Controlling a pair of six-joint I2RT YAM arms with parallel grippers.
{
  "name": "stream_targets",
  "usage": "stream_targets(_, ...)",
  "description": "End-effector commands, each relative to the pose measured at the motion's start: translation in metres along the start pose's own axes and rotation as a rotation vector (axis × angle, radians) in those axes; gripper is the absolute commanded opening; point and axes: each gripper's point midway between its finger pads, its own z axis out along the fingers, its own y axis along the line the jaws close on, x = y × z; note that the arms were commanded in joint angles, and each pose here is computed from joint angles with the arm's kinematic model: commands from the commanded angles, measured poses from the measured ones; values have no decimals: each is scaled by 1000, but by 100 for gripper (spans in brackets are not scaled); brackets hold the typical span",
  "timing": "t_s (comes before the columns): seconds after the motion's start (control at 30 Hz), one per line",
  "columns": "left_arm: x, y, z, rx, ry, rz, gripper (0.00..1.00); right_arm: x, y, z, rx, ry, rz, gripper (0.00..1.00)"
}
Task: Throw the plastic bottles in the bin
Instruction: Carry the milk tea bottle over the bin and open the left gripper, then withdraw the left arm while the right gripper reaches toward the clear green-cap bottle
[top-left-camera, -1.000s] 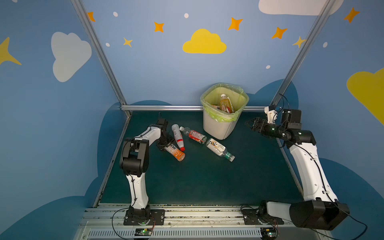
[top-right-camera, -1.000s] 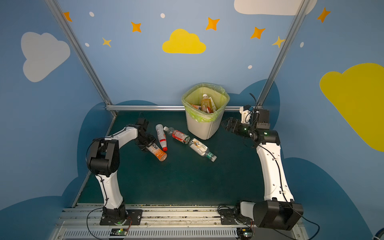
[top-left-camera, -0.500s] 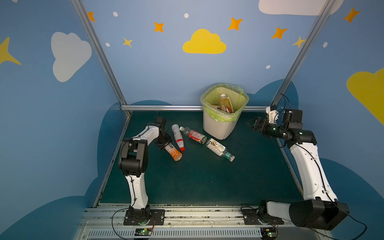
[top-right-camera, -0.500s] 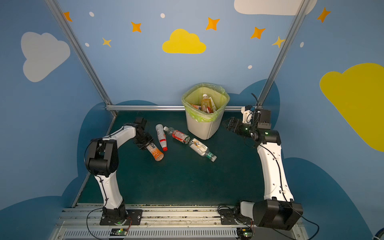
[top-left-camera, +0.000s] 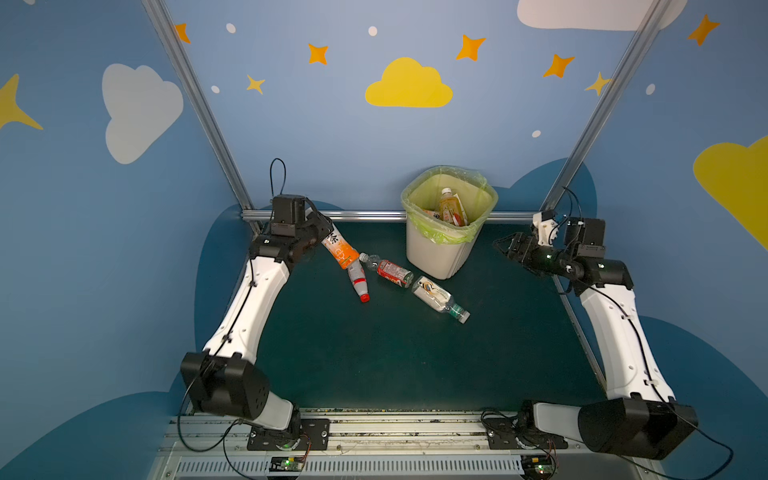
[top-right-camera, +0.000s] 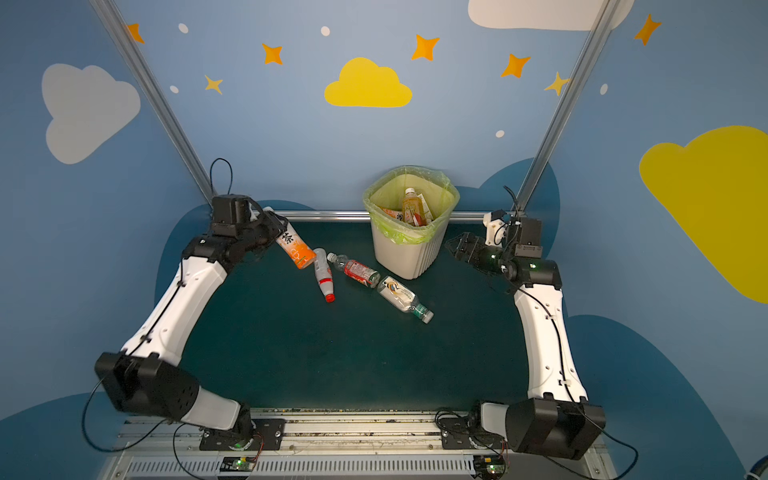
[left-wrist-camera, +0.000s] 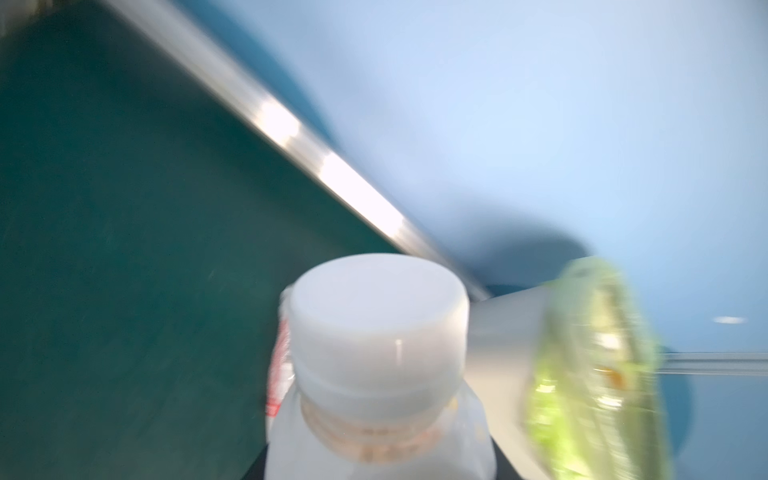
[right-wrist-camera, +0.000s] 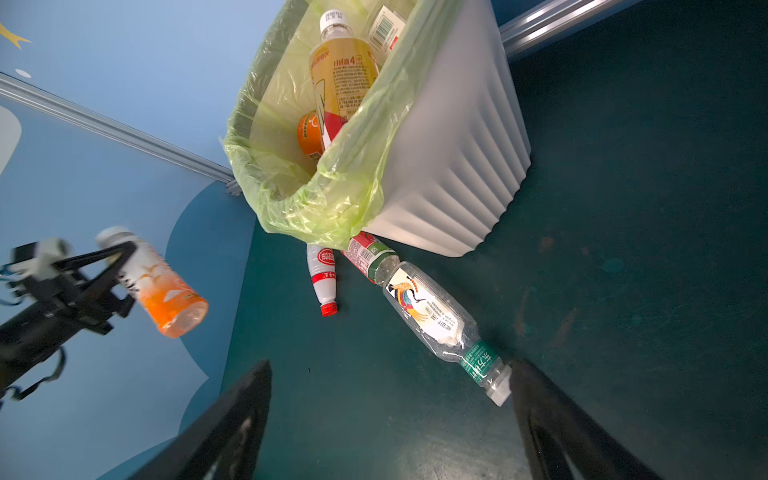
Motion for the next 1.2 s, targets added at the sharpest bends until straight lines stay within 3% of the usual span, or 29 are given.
stream_targets(0.0,-43,-53,-40,160,-265,78,53,-13,10,-4,-28,-29,-16,90)
stream_targets(0.17,-62,-121,-83,339,-422,173,53,-17,14,-5,-32,-25,-24,90)
stream_targets(0.33,-61,-188,-75,497,-448,254,53,-23,19,-9,-34,-29,-44,90)
stream_targets(0.5,-21,-259,5,558,-316,398,58,-27,21,-10,-33,-25,-52,90)
stream_targets(0.57,7,-274,57,534,-227,437,77,-25,19,-7,-34,-24,-47,90)
stream_targets(0.6,15,-279,75,533,-219,435,97,-25,17,-6,-33,-22,-38,90)
stream_targets(0.63,32,-274,101,519,-194,434,100,-22,16,-4,-35,-14,-31,90)
stream_targets(0.7,33,-270,116,525,-211,379,100,-17,12,0,-37,0,-17,90)
stream_targets(0.77,26,-268,107,480,-225,413,100,-12,9,1,-30,20,-11,90)
stream_targets(0.97,5,-287,37,473,-348,532,100,-13,9,0,-30,17,-11,90)
stream_targets(1.17,1,-263,14,384,-357,558,100,-11,6,4,-33,24,-16,90)
